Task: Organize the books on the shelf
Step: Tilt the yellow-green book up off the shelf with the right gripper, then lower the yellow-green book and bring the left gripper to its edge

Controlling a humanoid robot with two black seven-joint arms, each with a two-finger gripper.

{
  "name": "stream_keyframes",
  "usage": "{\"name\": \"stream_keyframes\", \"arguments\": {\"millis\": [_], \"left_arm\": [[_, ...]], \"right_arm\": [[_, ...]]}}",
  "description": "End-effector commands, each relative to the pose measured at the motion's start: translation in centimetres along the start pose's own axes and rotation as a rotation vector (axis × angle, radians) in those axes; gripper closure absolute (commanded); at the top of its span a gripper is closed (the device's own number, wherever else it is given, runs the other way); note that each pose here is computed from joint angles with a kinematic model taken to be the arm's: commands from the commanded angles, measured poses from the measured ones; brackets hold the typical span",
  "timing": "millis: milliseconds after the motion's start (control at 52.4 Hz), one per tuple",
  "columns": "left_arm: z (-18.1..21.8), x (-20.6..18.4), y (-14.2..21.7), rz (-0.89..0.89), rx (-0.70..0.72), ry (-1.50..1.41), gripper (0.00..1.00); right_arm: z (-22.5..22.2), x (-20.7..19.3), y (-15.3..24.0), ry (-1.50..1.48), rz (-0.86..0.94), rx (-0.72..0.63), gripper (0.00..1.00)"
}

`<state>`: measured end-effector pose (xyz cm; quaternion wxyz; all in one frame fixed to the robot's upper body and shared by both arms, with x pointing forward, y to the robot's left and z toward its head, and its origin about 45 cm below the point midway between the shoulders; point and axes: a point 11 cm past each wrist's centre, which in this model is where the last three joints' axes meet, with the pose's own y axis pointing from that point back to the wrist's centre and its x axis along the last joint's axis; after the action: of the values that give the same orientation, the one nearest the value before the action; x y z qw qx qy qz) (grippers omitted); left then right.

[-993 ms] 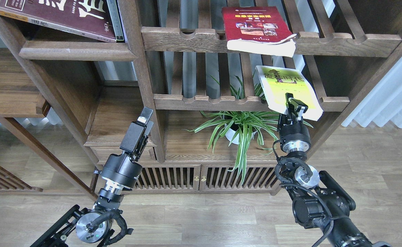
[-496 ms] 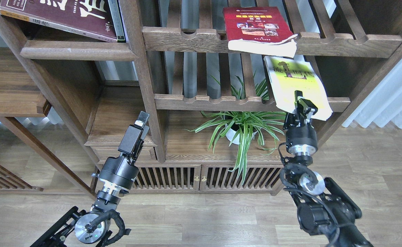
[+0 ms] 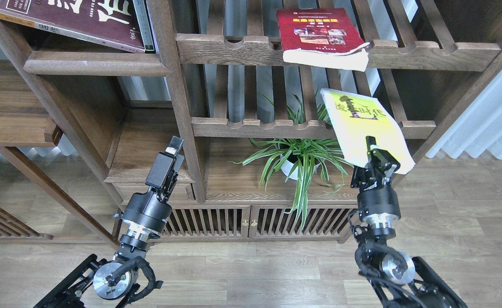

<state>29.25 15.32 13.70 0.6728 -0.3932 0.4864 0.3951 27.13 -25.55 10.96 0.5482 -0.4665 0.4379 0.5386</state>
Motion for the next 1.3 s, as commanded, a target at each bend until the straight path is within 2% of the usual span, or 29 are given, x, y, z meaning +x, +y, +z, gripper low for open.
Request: {"name": "stream_keyframes", "arguments": {"millis": [0,134,306,516,706,1279], "left_arm": [[-0.2,-0.2,-0.1,-0.001,-0.004,0.039,0.0],[-0.5,-0.3,-0.2,0.0,0.025,0.062,0.0],[-1.2,0.2,0.8,0.032,0.2,0.125,0.0],[-1.1,1.1,2.9,0.085,0.318,0.189,0.01],[-0.4,1.8,4.1,0.126,0.335,0.194,0.01],[-1.3,1.6,3.9,0.12,0.352,0.206,0.0]], "right_arm": [[0.9,1.0,1.9,0.02,0.051,-0.067,0.97],[1.3,1.4,2.8,0.026,0.076,-0.097,0.97],[3.1,1.4,4.4,0.004,0.095,-0.16,0.97],[5.5,1.4,5.1,0.023,0.081,-0.239,0.97],[7.0,1.4,5.4,0.003,0.078,-0.269,0.97],[11.7,2.7,8.0,-0.031,0.119,-0.399,0.96]]}}
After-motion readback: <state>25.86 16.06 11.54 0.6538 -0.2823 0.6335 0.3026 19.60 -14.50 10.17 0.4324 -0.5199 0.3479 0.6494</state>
